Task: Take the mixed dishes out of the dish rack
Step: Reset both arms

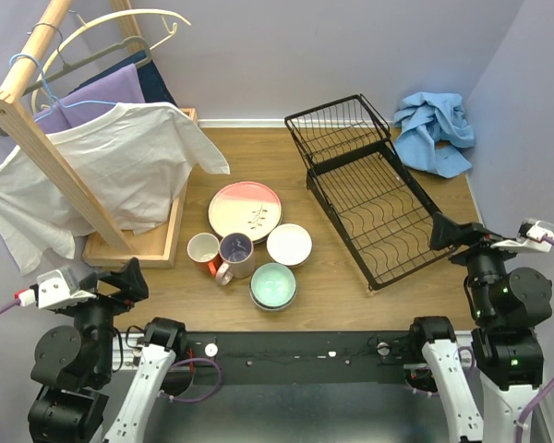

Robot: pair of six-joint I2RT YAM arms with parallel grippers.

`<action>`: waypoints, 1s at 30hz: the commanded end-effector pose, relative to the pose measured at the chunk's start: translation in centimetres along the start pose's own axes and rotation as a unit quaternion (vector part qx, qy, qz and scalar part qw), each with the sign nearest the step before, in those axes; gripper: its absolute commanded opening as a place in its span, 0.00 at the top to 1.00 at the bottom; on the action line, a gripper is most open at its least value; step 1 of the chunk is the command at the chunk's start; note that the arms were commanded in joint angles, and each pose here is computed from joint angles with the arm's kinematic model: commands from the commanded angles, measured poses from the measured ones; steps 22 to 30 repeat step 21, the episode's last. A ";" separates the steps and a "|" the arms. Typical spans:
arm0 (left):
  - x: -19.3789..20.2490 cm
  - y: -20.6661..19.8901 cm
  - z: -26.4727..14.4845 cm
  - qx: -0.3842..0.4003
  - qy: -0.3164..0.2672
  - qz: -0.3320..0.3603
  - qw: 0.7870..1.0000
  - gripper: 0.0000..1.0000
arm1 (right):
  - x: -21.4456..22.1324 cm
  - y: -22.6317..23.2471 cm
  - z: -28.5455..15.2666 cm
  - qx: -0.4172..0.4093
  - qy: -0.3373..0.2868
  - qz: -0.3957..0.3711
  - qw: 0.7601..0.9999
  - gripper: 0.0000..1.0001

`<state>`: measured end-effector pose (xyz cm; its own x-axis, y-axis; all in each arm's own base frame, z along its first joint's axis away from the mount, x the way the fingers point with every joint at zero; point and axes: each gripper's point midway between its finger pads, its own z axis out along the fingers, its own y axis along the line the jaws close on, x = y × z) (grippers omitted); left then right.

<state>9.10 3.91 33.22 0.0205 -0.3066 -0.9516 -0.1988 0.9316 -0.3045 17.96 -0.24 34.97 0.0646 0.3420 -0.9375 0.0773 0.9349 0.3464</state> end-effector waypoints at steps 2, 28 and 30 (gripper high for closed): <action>0.9 0.5 -0.3 -0.007 0.004 -0.018 1.000 0.01 | 1.6 1.0 -1.3 -0.035 0.016 0.031 0.999 0.00; 1.7 -0.5 -0.4 0.024 0.016 -0.027 0.999 0.01 | 2.6 0.6 -2.7 -0.038 0.017 0.042 0.998 0.00; 1.7 -0.5 -0.4 0.024 0.016 -0.027 0.999 0.01 | 2.6 0.6 -2.7 -0.038 0.017 0.042 0.998 0.00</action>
